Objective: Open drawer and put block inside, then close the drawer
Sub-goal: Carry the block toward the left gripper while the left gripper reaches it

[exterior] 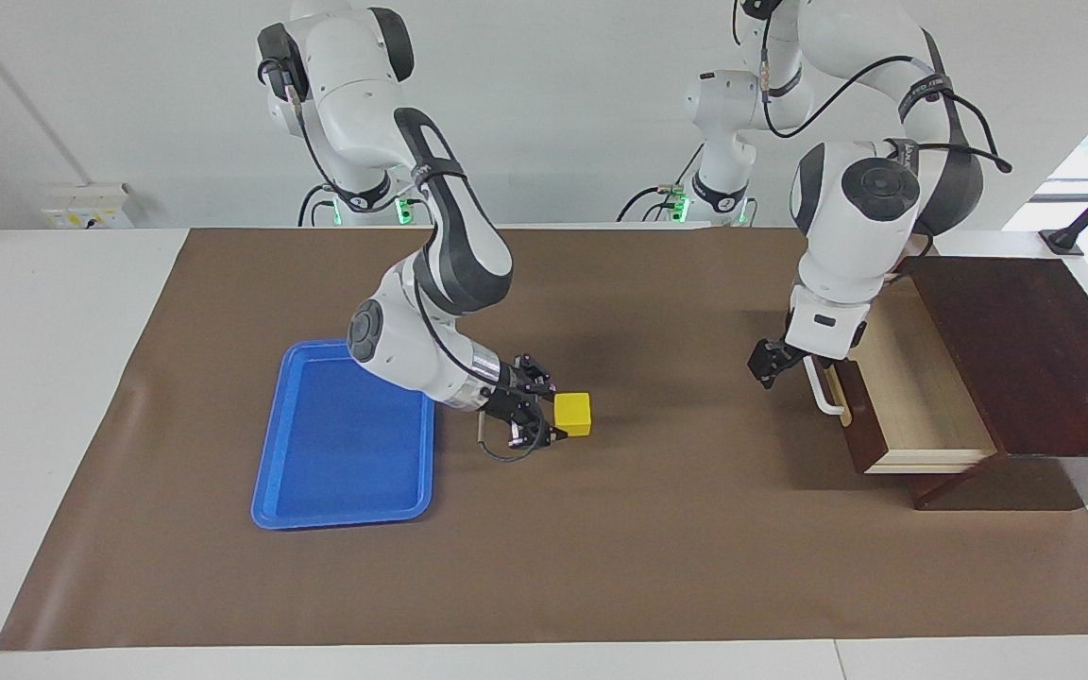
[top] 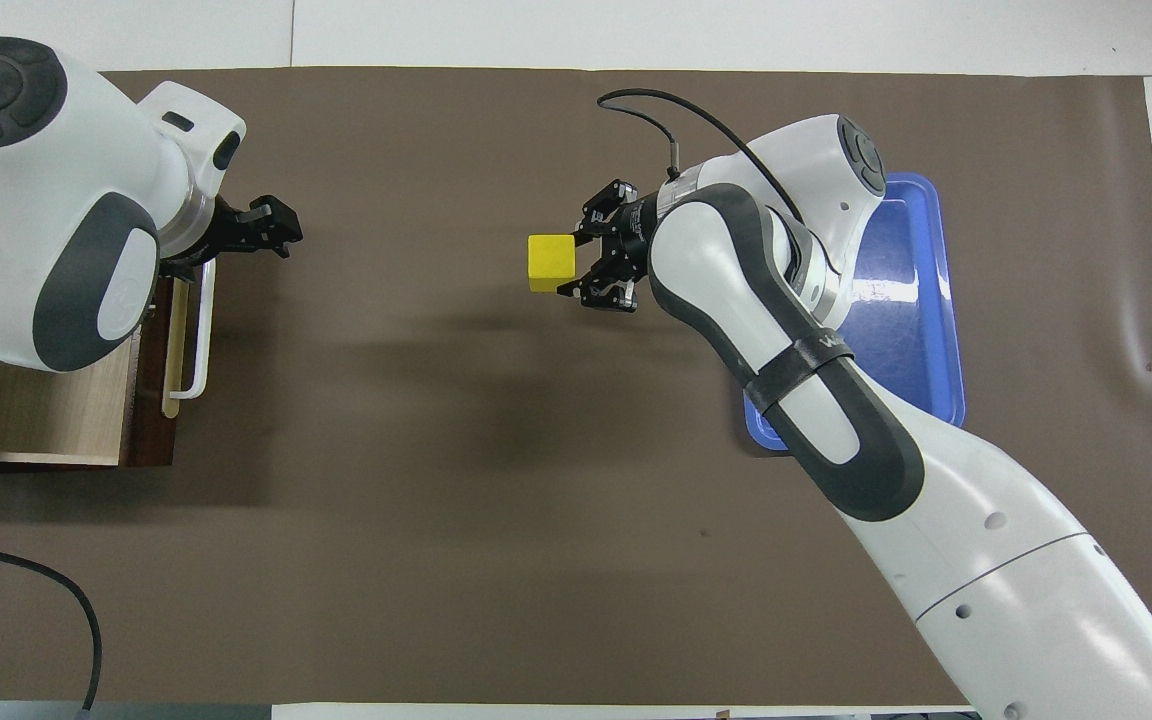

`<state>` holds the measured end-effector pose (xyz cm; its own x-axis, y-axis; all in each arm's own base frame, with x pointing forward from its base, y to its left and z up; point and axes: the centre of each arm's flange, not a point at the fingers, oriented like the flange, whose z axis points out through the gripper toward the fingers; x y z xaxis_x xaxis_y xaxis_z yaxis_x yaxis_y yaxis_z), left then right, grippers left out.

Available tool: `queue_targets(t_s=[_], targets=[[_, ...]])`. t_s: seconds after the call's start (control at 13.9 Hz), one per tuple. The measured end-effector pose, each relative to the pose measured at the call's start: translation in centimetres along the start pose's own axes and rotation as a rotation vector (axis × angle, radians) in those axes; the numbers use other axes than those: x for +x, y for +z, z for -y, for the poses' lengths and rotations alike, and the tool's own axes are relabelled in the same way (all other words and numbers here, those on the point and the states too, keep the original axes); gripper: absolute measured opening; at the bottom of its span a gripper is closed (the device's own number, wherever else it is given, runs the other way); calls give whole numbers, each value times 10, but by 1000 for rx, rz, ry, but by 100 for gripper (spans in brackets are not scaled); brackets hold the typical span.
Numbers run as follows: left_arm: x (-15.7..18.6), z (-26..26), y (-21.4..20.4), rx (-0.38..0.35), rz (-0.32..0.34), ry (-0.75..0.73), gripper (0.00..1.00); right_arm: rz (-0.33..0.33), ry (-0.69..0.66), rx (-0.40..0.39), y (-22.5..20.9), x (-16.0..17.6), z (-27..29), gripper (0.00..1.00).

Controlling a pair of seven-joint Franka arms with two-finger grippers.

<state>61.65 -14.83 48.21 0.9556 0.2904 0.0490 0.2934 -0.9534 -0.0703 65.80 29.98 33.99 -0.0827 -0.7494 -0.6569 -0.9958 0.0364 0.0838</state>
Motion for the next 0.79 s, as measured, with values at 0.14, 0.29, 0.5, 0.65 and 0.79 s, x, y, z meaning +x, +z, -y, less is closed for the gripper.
queue_targets(t_s=[0.14,0.29,0.5,0.65,0.79], targets=[[3,-8,-5,-62,30,-236,100,-5,-7,8,2,-2,-1,55],[6,-20,-8,-95,61,-494,100,-10,-10,8,2,-2,-1,55],[2,-43,-12,-116,105,-864,100,-15,-16,5,4,-4,-2,55],[-5,-63,-12,-114,125,-1052,100,-20,-21,7,5,-5,-3,55],[-19,-106,-2,-102,145,-1156,100,-21,-21,7,5,-4,-3,55]])
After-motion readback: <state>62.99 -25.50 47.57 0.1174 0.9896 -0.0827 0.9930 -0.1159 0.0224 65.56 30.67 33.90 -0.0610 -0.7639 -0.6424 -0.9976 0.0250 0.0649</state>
